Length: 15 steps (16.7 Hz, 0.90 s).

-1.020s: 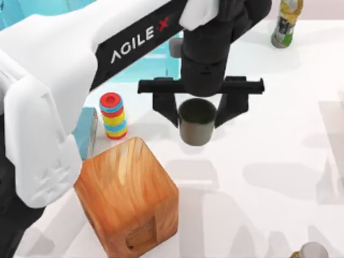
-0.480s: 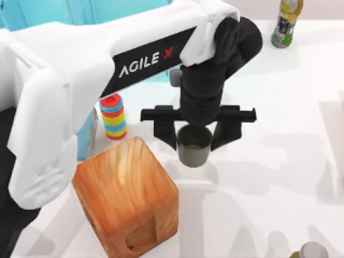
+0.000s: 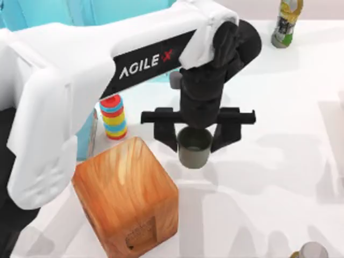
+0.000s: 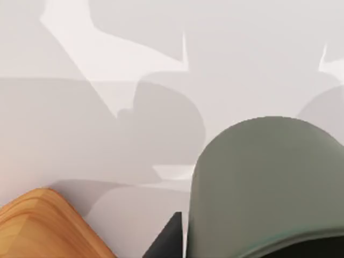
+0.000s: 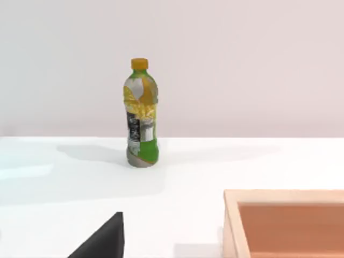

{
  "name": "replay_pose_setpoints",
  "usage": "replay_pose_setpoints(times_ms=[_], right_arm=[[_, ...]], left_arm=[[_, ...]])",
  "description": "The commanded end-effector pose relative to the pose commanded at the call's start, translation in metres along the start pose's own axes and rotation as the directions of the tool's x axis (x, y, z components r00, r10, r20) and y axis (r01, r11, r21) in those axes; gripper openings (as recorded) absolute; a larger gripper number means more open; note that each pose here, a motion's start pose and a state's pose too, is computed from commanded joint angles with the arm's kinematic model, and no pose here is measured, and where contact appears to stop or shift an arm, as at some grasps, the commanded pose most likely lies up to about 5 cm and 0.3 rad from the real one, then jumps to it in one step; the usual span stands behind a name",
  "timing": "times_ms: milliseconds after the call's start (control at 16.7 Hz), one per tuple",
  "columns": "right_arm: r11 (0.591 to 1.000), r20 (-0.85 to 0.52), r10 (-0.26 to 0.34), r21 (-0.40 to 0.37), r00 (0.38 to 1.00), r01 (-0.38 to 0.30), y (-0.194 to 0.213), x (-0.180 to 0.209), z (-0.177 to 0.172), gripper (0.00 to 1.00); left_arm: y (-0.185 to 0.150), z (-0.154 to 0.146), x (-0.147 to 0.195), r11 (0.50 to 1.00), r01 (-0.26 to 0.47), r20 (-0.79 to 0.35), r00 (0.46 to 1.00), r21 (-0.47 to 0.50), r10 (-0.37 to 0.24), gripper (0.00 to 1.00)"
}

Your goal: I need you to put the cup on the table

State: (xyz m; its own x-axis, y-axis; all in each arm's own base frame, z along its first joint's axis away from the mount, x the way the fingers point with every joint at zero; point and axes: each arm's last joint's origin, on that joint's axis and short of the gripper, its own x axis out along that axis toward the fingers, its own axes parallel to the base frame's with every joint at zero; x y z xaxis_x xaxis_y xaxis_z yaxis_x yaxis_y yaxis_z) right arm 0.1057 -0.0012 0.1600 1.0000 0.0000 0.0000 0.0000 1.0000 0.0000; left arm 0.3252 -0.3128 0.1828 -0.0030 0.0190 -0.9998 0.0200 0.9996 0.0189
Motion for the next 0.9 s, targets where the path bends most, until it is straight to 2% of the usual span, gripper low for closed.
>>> replay_pose_setpoints(times_ms=[600,900], right_arm=[[1.000,0.000,0.000,0.000,1.000,0.000,0.0000,0.0000,0.0000,1.00],[1.000,0.000,0.000,0.000,1.000,0.000,0.0000,0.0000,0.0000,1.00]], left_arm=[[0.0000,0.0000,0.0000,1.000,0.000,0.000,1.000,0.000,0.000,0.98],[0.0000,0.0000,0.0000,1.000,0.000,0.000,1.000,0.000,0.000,1.00]])
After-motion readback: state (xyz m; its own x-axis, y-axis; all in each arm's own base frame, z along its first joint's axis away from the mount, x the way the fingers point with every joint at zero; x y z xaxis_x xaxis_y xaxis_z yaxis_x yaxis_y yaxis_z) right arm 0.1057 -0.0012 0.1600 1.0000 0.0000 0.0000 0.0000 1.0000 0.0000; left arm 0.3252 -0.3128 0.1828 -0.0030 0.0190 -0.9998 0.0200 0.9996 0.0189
